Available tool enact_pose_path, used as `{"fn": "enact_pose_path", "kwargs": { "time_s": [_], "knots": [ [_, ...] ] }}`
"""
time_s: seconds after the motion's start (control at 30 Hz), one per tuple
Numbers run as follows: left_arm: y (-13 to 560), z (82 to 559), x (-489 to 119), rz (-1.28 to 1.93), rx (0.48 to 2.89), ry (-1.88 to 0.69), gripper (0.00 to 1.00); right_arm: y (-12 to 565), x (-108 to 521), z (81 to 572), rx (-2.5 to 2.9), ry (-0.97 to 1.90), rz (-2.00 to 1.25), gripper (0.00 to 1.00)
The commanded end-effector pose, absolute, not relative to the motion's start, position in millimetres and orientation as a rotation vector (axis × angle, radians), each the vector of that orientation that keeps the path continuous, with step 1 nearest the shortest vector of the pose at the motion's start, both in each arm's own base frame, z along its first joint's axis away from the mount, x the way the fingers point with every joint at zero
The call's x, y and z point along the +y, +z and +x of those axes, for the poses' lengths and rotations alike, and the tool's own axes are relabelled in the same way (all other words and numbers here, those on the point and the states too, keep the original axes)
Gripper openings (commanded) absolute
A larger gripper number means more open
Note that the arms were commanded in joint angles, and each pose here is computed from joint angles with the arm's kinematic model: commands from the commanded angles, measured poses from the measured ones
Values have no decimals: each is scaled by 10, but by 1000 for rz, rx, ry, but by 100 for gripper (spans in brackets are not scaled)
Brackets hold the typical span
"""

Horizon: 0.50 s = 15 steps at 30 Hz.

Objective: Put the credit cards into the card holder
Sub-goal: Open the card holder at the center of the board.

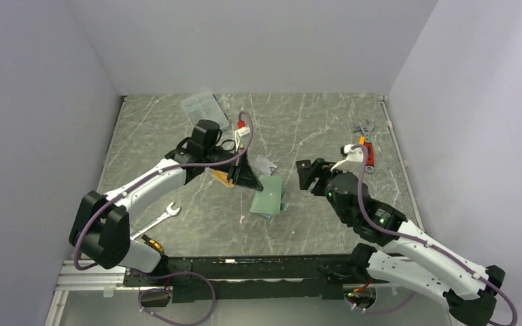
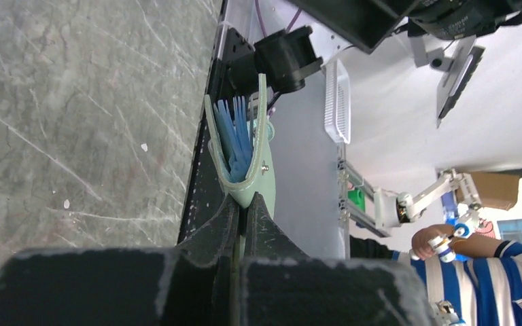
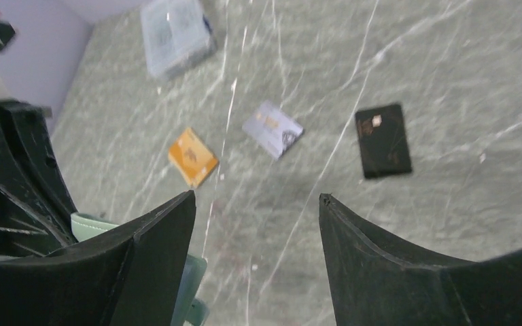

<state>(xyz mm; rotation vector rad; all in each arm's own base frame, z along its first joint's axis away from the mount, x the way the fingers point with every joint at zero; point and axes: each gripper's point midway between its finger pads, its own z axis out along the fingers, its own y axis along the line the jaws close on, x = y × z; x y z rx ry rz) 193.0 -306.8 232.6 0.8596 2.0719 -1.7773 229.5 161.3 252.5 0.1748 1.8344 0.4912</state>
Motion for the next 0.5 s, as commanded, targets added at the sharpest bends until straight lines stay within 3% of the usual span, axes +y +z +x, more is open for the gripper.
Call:
{"fn": "enact_pose_path", "kwargs": {
  "time_s": [0.0, 0.2, 0.47],
  "knots": [
    [2118, 1932, -3109, 913, 2054, -1695, 1, 2261, 1958, 2153, 1951, 701, 91, 70],
    [1461, 2262, -3160, 800, 2257, -1454, 0, 2011, 1912, 2145, 2000, 675, 105, 71],
    [878, 2347, -3316, 680, 2418, -1427, 3, 1823, 1845, 2140, 2048, 636, 112, 71]
  ]
}}
